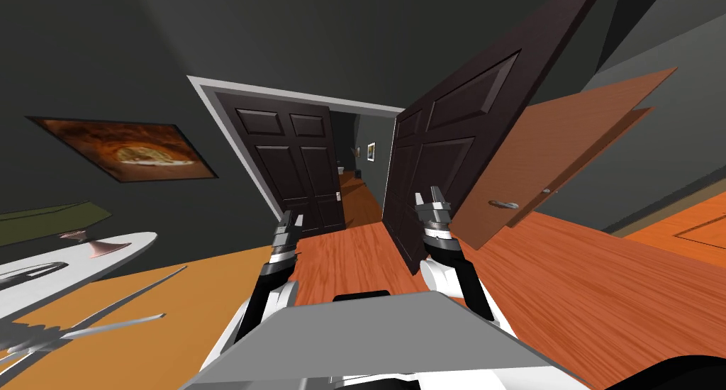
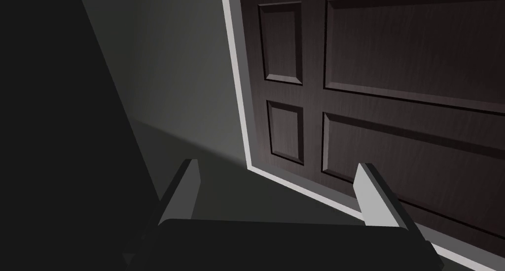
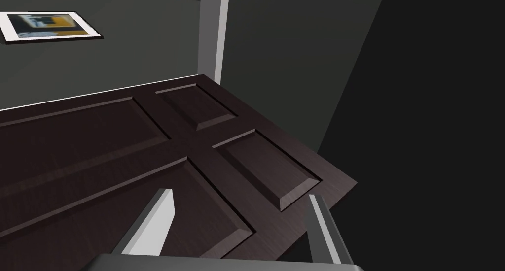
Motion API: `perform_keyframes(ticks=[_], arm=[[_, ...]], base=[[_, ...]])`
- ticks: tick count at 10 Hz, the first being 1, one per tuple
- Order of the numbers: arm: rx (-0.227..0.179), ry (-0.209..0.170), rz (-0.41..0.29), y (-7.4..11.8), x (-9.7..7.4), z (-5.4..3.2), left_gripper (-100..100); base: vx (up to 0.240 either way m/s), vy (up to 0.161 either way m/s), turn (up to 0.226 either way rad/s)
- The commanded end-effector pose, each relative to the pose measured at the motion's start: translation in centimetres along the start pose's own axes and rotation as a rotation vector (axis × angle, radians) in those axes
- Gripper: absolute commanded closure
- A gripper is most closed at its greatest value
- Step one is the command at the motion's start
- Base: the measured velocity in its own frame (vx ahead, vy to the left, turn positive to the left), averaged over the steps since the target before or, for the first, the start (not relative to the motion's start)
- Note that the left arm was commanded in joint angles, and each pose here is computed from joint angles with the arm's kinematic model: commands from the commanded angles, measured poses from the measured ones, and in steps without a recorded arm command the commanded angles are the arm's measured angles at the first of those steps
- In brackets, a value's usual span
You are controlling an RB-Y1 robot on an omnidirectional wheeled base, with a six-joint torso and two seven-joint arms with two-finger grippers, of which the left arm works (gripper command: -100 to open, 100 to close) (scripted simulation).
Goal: Pull the door open
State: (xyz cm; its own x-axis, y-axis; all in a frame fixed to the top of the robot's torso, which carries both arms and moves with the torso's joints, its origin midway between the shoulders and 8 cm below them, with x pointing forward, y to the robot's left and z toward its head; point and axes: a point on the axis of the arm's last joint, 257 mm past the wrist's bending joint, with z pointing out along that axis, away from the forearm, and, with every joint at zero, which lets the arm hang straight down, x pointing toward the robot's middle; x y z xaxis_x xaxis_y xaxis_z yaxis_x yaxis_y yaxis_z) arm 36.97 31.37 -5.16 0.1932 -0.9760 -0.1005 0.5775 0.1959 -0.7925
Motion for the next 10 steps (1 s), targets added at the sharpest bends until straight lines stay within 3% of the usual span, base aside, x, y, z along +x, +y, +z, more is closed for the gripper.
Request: perform_keyframes(ticks=[1, 10], arm=[[-0.016, 0.004, -0.001, 1.0, 0.1, -0.27, -100], [-0.119, 0.012, -0.006, 6.7, -0.2, -2.06, -100]], base=[[0.101, -0.001, -0.012], [0.097, -0.002, -0.013]])
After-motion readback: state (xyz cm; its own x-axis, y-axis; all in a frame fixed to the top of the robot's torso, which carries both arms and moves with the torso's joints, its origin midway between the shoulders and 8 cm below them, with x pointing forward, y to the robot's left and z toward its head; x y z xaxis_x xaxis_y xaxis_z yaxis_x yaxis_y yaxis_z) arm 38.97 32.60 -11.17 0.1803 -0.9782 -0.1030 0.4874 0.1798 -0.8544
